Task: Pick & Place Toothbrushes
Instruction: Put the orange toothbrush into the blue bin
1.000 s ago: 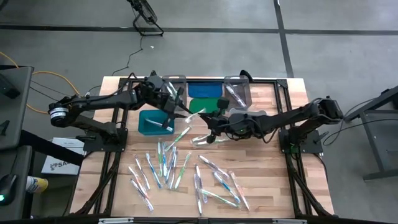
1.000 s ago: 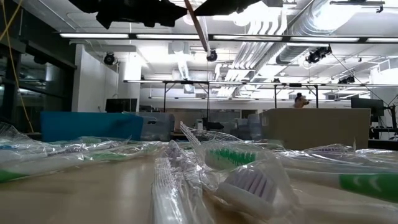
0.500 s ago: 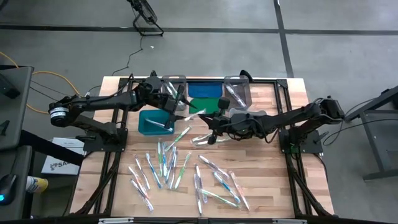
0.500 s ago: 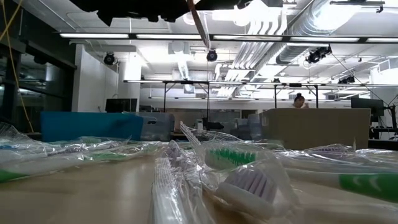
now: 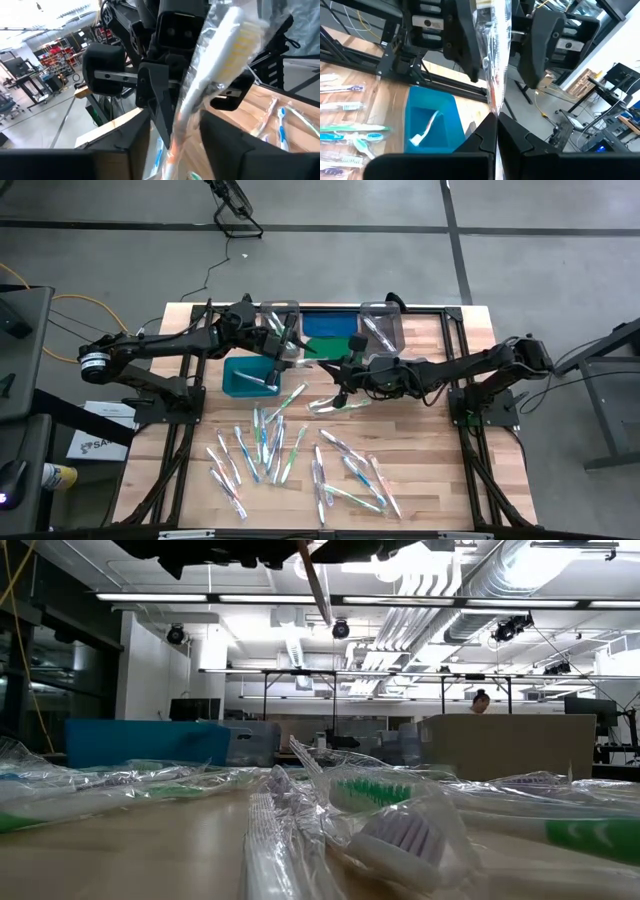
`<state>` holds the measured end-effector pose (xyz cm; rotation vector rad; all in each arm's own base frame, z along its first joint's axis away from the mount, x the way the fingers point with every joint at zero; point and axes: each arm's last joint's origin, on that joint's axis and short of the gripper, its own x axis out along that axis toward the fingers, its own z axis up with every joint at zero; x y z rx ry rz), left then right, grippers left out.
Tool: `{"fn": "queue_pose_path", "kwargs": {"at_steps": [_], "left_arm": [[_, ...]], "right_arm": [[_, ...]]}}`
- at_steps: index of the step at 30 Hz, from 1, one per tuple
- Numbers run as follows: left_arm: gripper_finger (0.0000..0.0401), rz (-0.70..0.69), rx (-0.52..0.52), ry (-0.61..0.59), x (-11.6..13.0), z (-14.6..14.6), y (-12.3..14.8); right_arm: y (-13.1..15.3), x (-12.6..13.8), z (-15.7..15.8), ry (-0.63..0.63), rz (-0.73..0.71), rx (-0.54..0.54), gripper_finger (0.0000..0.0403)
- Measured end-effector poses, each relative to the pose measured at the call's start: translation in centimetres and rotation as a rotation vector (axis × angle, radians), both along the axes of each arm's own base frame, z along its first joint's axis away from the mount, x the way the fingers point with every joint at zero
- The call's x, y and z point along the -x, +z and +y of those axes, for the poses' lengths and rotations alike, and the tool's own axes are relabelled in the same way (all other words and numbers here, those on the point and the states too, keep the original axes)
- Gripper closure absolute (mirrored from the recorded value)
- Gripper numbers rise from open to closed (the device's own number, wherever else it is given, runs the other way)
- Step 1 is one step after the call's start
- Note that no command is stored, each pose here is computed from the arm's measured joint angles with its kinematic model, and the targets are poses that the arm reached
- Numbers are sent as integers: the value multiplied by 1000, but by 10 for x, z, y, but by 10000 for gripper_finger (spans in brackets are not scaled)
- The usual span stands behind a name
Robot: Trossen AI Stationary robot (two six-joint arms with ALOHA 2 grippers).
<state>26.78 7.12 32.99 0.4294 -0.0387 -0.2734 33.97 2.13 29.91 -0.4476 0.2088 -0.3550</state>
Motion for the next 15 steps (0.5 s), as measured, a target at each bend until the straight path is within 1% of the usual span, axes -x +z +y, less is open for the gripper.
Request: {"fn": "queue_pose_path", "kwargs": {"at_steps": [6, 8, 10, 13, 15], "left_arm": [[347, 0, -1, 0, 0, 0, 0], [379, -4, -17, -1, 0, 0, 0], [386, -5, -25, -1, 0, 0, 0], [377, 8, -37, 0, 0, 0, -2], [378, 28, -51, -1, 0, 0, -5]], "right_arm": [[0, 0, 0, 0, 0, 1, 399], [0, 0, 0, -1, 0, 1, 399], [0, 0, 0, -1, 1, 1, 399], [0, 0, 0, 1, 5, 0, 399], [-1, 0, 2, 5, 7, -9, 399]]}}
